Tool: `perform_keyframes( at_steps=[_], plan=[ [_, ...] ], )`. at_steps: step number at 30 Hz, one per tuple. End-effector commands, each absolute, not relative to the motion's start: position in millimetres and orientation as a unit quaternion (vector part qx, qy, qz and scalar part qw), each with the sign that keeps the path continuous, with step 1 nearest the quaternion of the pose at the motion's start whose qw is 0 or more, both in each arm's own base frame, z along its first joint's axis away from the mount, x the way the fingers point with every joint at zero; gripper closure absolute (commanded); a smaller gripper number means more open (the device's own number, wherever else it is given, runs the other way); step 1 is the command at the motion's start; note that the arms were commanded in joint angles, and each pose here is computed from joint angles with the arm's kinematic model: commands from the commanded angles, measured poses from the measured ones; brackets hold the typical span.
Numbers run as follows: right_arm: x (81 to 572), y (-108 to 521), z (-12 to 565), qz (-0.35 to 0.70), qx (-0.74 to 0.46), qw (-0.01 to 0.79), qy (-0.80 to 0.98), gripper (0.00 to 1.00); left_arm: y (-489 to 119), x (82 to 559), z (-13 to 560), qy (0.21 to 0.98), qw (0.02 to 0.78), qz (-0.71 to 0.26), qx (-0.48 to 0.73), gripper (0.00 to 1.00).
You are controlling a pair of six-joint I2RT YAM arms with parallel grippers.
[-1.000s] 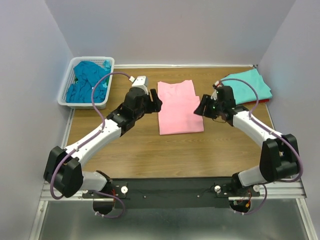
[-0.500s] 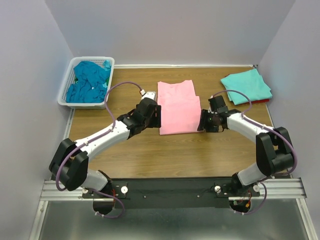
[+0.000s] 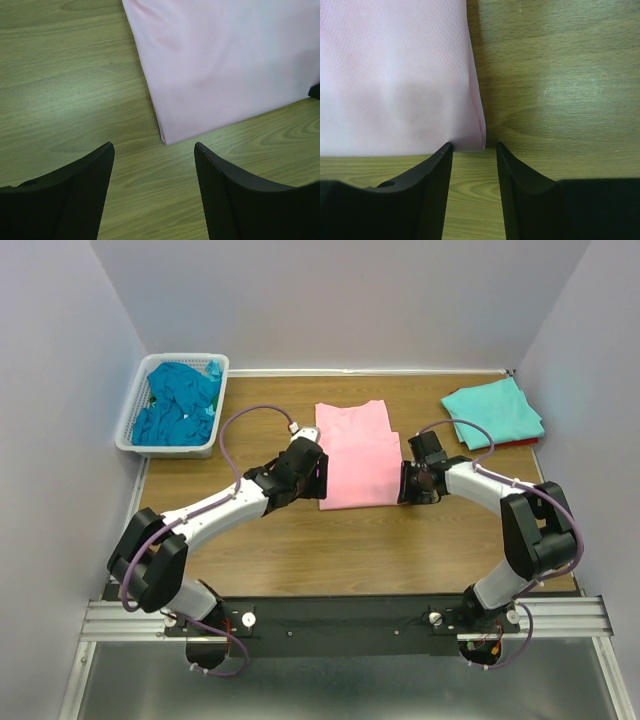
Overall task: Fold and stack the t-shirts
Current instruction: Fold the tshirt
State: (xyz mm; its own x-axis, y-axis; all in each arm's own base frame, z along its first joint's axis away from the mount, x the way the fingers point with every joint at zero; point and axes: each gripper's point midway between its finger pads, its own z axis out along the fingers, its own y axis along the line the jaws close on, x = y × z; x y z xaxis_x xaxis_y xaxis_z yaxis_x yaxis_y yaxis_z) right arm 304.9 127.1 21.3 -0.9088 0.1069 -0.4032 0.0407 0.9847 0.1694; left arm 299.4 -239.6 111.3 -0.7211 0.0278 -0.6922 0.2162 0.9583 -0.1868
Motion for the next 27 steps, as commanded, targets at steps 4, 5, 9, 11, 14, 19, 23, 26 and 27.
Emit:
perform_keyframes(
  at_steps=[4, 5, 9, 11, 14, 19, 23, 26, 27],
  plan=[
    [302.8, 122.3, 6.4, 0.037, 0.022, 0.201, 0.979, 0.57, -248.1, 298.3, 110.9, 0.922, 0.355, -0.131, 0.076, 0.27],
    [300.9, 121.8, 3.2, 0.036, 0.021, 0.196, 0.980, 0.57, -248.2, 297.4, 109.1, 0.924, 0.352, -0.129, 0.076, 0.27],
    [292.7, 123.0, -8.9, 0.032, 0.011, 0.174, 0.984, 0.60, -250.2, 295.7, 104.3, 0.928, 0.342, -0.126, 0.080, 0.27],
    [291.6, 124.0, -10.7, 0.031, 0.006, 0.170, 0.985, 0.63, -251.1, 295.7, 102.7, 0.929, 0.338, -0.123, 0.081, 0.27],
    [290.0, 126.1, -12.7, 0.031, 0.000, 0.163, 0.986, 0.69, -252.2, 295.1, 98.3, 0.932, 0.332, -0.119, 0.084, 0.27],
    [287.6, 129.3, -10.8, 0.027, -0.012, 0.161, 0.987, 0.90, -256.4, 293.9, 83.1, 0.944, 0.302, -0.111, 0.078, 0.27],
    [287.0, 134.4, -4.4, 0.031, -0.019, 0.167, 0.985, 0.96, -258.1, 293.4, 62.9, 0.955, 0.272, -0.094, 0.077, 0.27],
    [287.6, 136.2, -3.1, 0.032, -0.025, 0.170, 0.985, 0.96, -257.5, 293.3, 50.7, 0.961, 0.254, -0.078, 0.077, 0.28],
    [287.6, 137.4, -2.7, 0.033, -0.026, 0.170, 0.985, 0.96, -257.3, 294.5, 48.9, 0.962, 0.252, -0.074, 0.075, 0.30]
  ],
)
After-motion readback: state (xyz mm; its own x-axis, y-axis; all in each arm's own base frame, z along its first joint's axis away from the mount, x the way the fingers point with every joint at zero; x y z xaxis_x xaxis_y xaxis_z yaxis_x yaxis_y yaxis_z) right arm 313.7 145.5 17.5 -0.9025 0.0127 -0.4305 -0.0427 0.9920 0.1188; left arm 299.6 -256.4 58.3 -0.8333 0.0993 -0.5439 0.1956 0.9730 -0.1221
